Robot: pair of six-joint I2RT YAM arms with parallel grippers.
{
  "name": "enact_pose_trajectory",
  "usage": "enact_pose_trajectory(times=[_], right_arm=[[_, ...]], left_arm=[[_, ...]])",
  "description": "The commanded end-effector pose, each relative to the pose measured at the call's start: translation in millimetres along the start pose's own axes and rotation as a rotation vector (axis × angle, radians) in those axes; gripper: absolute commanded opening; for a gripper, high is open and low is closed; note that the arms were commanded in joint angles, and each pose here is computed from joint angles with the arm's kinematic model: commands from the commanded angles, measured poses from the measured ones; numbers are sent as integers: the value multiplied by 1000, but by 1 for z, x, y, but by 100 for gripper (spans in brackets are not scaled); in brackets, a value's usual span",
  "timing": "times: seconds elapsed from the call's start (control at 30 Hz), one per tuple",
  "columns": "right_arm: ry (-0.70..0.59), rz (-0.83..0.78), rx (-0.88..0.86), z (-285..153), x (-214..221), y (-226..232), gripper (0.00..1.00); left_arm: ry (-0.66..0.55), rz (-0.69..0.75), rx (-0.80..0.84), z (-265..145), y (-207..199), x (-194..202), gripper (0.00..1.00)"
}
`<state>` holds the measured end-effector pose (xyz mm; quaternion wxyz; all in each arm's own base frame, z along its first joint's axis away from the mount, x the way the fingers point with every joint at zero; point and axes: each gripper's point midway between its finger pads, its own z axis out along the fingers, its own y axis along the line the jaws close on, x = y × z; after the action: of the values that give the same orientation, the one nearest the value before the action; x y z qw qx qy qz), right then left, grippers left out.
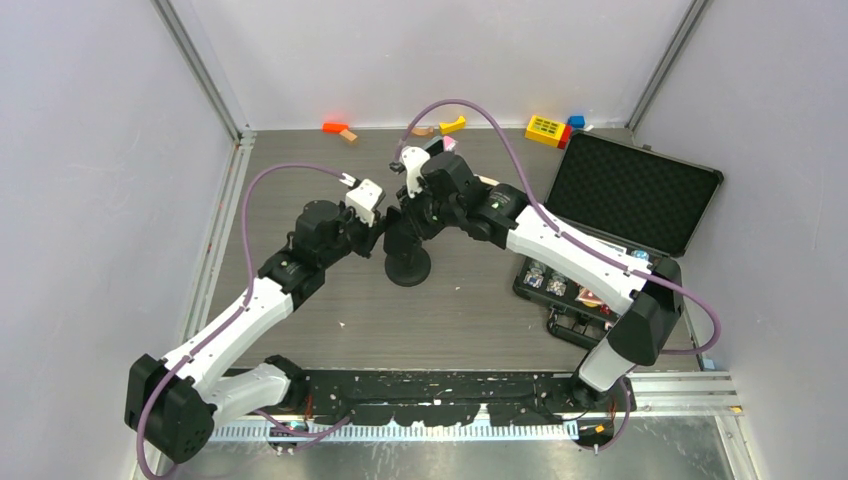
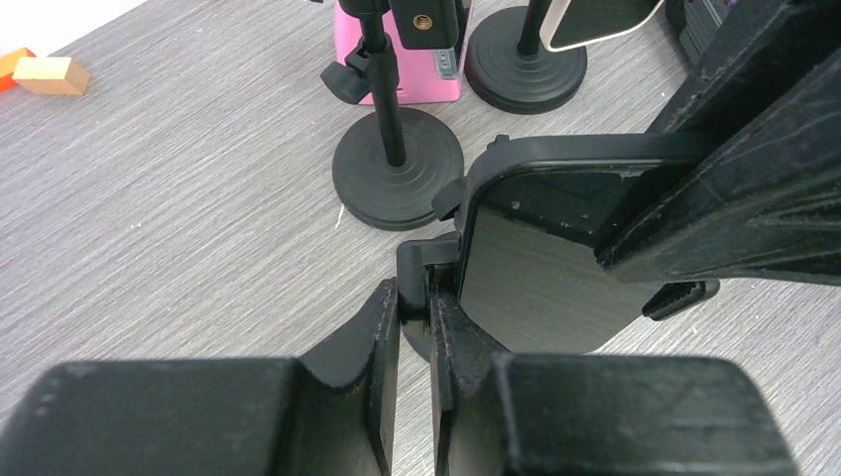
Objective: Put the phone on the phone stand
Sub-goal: Install the phone on the phone stand.
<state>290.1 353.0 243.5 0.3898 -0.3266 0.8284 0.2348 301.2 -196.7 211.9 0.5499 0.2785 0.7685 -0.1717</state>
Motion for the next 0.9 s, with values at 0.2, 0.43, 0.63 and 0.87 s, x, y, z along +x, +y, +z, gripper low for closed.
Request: enact_pose_trajectory(times=[0.2, 0.43, 0.63, 0.87], right_arm=[[-83, 47, 330, 11, -15, -67, 0], [-66, 56, 350, 16, -13, -70, 0], [-55, 37, 371, 14, -10, -75, 0], [-40, 21, 388, 17, -7, -78, 0]], left_arm=[[-10, 5, 189, -14, -38, -1, 0], [-19, 16, 203, -14, -40, 1, 0], [-31, 27, 236, -15, -45, 0, 1], [-38, 37, 279, -21, -52, -3, 13]])
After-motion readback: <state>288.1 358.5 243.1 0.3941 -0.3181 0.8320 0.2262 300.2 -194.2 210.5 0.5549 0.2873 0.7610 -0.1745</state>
